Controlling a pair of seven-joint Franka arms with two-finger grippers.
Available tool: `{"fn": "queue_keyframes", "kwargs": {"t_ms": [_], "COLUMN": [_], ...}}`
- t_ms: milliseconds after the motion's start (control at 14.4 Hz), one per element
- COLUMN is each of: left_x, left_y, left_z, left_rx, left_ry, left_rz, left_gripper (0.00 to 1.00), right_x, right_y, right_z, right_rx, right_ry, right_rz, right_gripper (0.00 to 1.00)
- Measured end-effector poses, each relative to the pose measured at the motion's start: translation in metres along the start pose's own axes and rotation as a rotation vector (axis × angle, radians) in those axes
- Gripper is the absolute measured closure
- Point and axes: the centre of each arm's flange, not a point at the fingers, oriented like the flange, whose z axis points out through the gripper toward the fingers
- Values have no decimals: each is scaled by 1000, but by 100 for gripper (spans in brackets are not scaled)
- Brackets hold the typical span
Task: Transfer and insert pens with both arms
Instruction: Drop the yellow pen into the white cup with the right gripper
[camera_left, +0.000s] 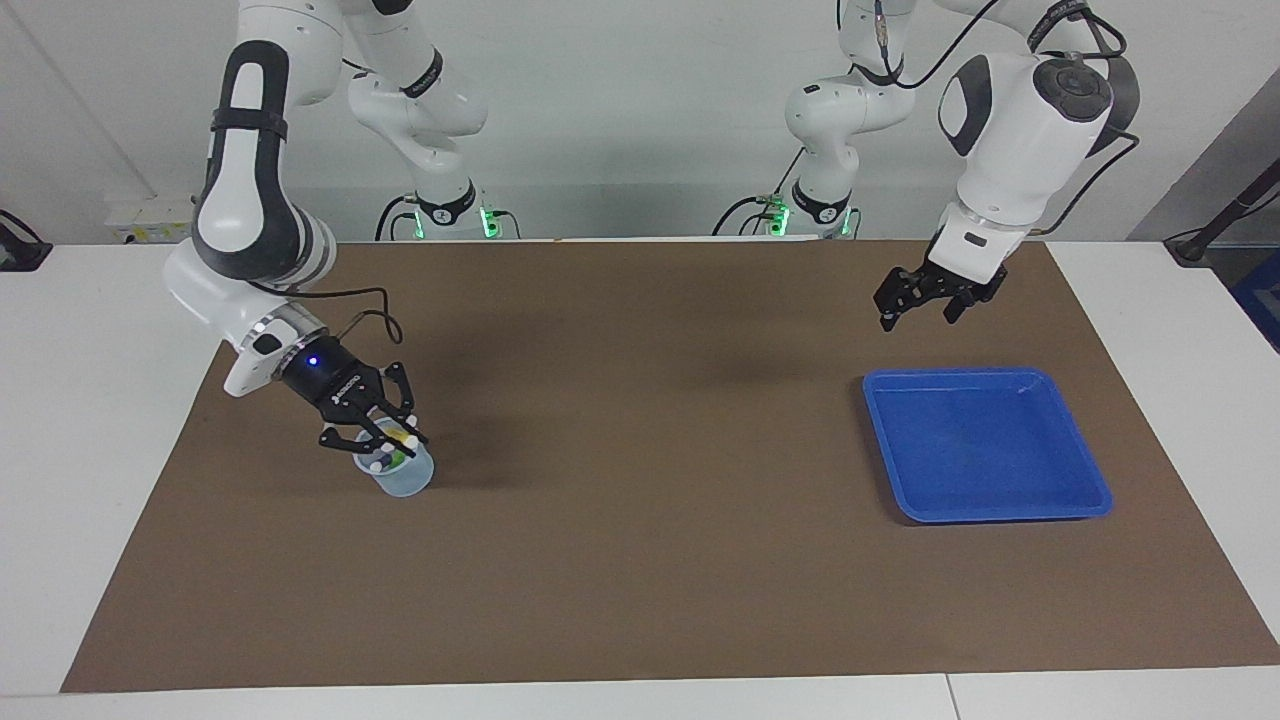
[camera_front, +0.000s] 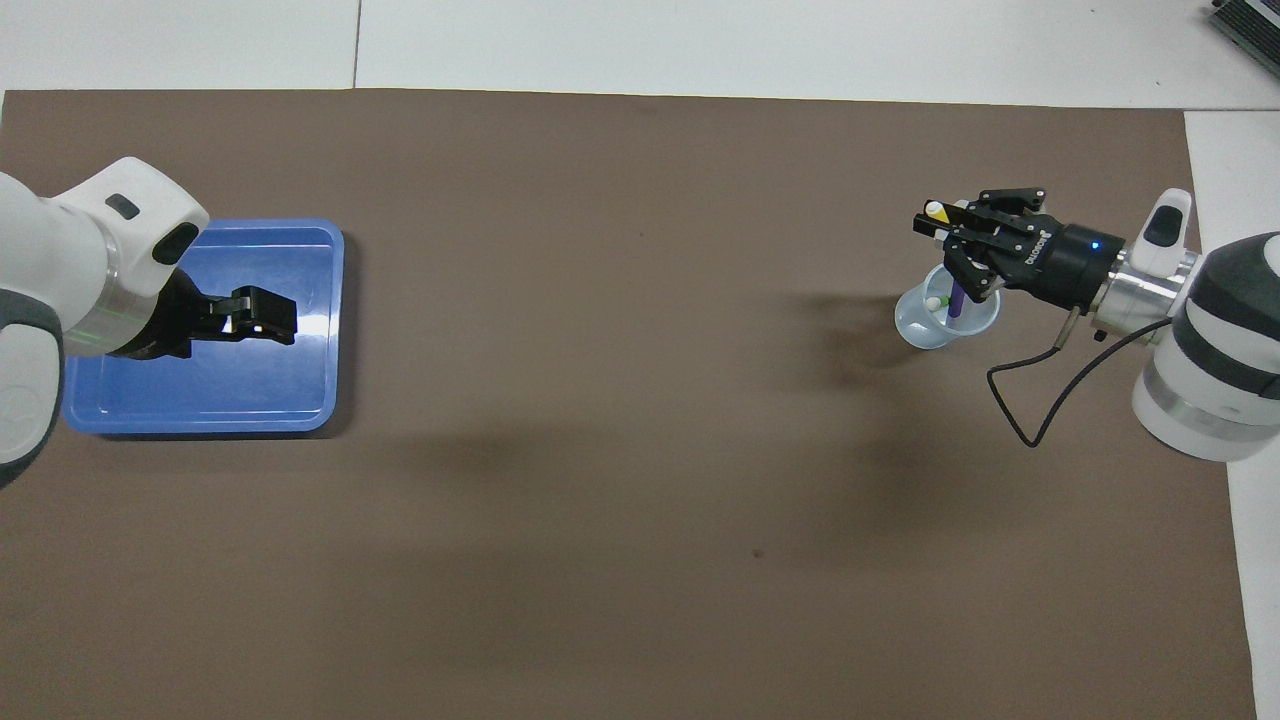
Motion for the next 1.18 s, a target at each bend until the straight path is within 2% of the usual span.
{"fn": "queue_keyframes", "kwargs": {"t_ms": [139, 486, 625, 902, 972, 1180], "left_x": [-1, 3, 2, 1, 1, -1], "left_y": [-3, -26, -26, -28, -29, -30], "left_z": [1, -3, -10, -15, -14, -13], "left_rx": [20, 20, 19, 20, 21, 22], "left_ry": [-7, -11, -14, -25, -33, -46], "left_rz": [5, -18, 23, 70, 86, 108], "left_gripper": [0, 0, 0, 0, 0, 0], "right_x": [-13, -35, -48, -64, -65, -65], "right_y": [3, 1, 4, 8, 9, 9], "right_z": [-9, -14, -12, -10, -10, -11], "right_rx": [20, 46, 57, 58, 57, 55], "right_ry": [31, 103, 140, 146, 146, 147], "right_rz": [13, 25, 19, 4, 4, 4], "right_gripper": [81, 81, 81, 81, 76, 44]}}
